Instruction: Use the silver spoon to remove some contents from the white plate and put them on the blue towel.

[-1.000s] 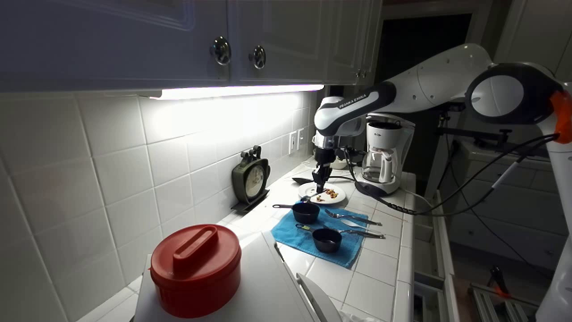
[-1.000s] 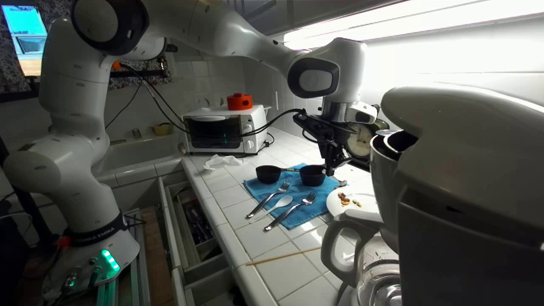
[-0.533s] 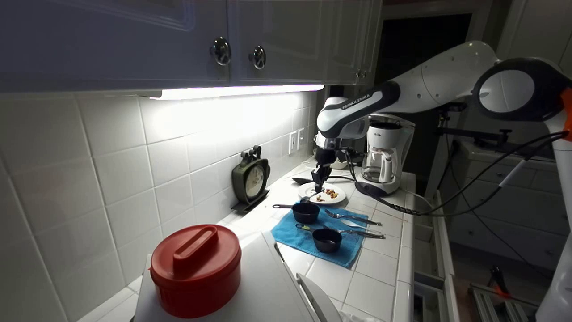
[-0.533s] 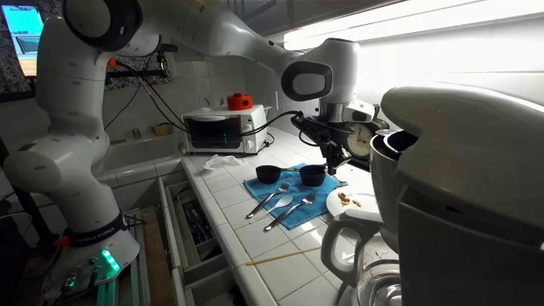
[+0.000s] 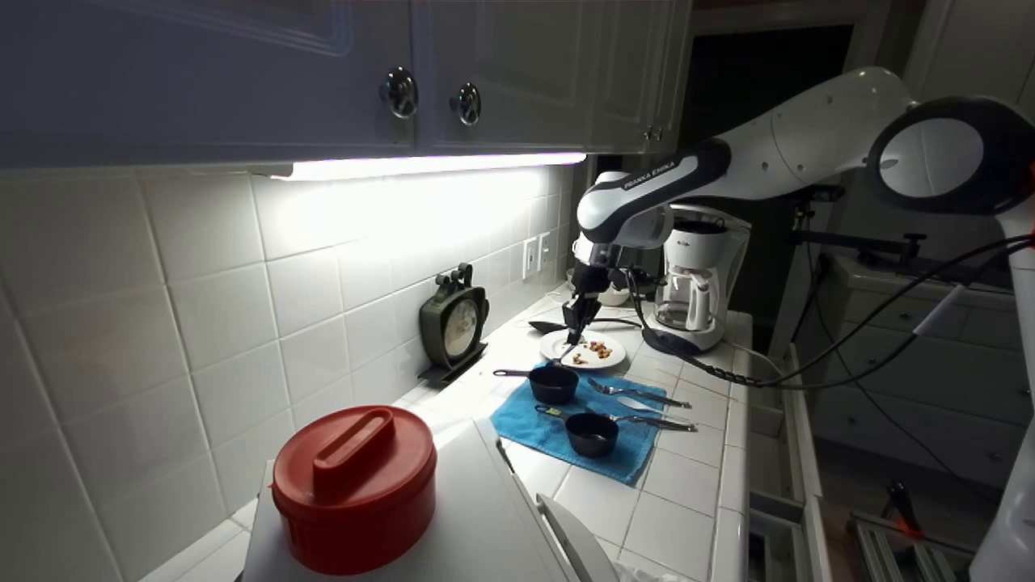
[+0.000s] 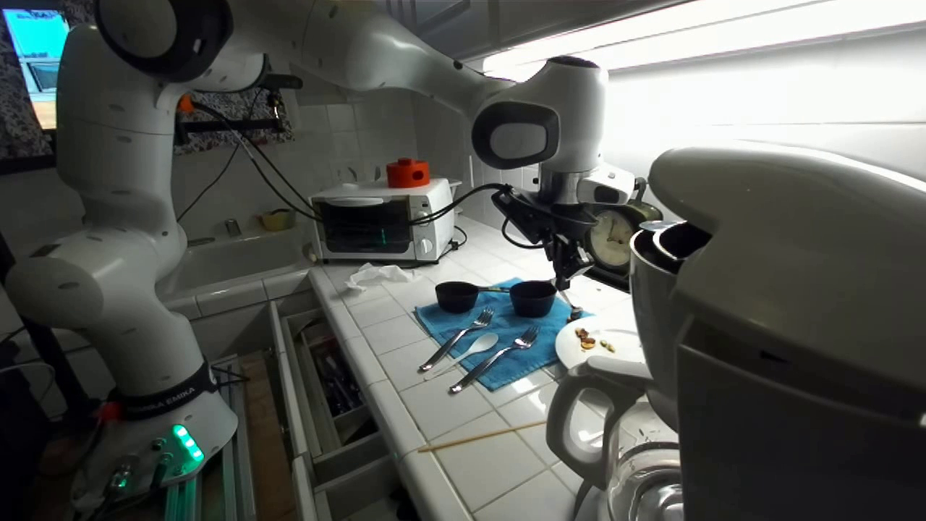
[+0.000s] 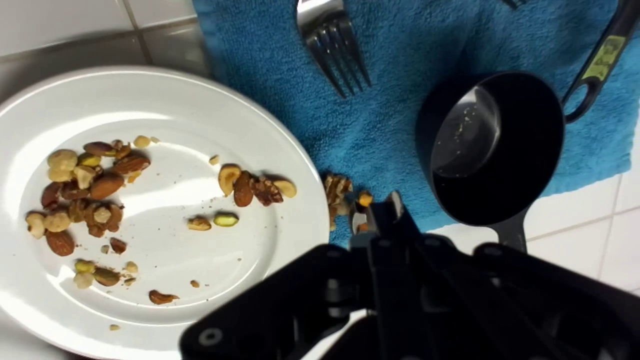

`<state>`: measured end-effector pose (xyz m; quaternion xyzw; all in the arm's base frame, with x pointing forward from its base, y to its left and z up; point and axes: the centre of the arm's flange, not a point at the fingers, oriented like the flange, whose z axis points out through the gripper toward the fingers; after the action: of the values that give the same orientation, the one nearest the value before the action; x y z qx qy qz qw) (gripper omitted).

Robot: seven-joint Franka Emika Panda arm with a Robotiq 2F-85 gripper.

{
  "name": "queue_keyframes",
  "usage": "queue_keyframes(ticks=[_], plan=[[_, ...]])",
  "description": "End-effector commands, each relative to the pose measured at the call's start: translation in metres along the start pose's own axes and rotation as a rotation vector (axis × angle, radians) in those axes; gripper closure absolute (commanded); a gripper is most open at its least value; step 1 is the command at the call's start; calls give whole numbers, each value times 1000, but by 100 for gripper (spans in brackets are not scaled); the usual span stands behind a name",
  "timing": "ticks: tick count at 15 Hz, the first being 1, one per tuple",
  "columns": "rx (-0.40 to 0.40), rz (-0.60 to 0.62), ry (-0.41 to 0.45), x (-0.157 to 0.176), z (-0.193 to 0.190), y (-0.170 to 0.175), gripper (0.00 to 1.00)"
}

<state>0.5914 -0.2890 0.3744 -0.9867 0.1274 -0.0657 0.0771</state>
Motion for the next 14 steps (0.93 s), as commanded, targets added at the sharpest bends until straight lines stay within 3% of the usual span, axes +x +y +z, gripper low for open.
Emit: queue_keyframes(ticks=[1, 6, 14], plan=[[26, 28, 62, -17, -12, 0, 96], [22, 61, 114, -21, -21, 9, 96], [50, 102, 80, -46, -23, 7, 96]])
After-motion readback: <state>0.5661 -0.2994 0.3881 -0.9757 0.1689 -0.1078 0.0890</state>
